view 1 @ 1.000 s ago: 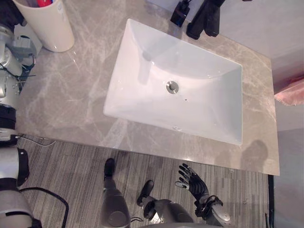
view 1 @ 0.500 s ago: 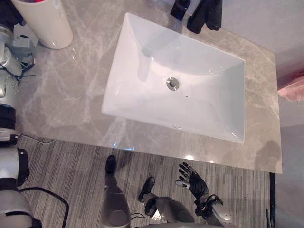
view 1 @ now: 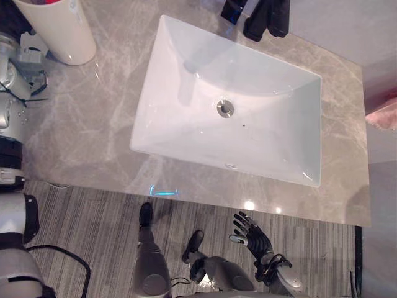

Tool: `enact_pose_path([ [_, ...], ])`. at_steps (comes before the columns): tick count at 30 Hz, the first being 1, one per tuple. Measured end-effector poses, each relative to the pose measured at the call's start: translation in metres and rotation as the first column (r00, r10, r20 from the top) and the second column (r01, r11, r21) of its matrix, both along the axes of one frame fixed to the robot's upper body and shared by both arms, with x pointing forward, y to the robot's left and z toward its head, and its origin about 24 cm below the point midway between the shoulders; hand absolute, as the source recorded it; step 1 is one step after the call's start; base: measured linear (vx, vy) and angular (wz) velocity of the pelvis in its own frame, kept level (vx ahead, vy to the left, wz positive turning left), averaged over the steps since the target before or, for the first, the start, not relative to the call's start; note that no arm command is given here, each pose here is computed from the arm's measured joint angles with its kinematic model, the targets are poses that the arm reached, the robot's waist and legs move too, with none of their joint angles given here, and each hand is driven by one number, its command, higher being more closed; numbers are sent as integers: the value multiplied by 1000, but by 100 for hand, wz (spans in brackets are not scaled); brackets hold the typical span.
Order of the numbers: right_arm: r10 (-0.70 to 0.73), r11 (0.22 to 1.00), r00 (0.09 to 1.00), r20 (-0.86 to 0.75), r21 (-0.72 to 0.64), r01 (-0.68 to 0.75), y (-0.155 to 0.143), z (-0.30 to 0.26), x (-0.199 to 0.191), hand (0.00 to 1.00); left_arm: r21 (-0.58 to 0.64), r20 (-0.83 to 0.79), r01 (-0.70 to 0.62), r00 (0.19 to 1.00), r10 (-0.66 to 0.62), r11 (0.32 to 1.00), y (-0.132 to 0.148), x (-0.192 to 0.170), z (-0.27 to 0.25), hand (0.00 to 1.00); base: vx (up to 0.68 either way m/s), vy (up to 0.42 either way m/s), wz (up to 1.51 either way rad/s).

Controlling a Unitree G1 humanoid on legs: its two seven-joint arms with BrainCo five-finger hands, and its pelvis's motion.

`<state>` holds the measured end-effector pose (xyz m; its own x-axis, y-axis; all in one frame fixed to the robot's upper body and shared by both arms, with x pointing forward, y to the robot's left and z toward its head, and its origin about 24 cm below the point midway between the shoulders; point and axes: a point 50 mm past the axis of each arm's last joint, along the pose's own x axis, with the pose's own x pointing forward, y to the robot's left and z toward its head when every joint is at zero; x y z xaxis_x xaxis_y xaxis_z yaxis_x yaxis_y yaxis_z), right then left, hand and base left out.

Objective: Organize washtable

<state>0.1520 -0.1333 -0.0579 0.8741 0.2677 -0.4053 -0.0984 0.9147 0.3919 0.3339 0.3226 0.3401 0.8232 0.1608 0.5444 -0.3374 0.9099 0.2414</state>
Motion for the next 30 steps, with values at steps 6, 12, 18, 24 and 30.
enact_pose_path([
  [6, 0, 1000, 1000, 6, -1, 0, 0, 1, 2, 0, -10, 0, 24, 1000, -24, 1000, -6, 3, -3, 100, 0, 0, 0],
  [12, -2, 1000, 1000, 9, 2, 2, 0, 1, 3, 0, -15, -14, 58, 998, -58, 998, -14, 7, -13, 100, 0, 0, 1],
  [18, -6, 1000, 1000, 9, 6, 6, -1, 2, 3, 0, -17, -35, 69, 997, -70, 997, -17, 9, -21, 100, 0, 0, 0],
  [24, -8, 1000, 1000, 8, 5, 8, -1, 1, 3, 0, -30, -66, 85, 994, -87, 996, -21, 14, -34, 100, 0, 0, 0],
  [30, -16, 1000, 1000, 8, 2, 16, -3, 1, 3, 0, -48, -89, 101, 991, -105, 994, -26, 18, -45, 100, 0, 0, 0],
])
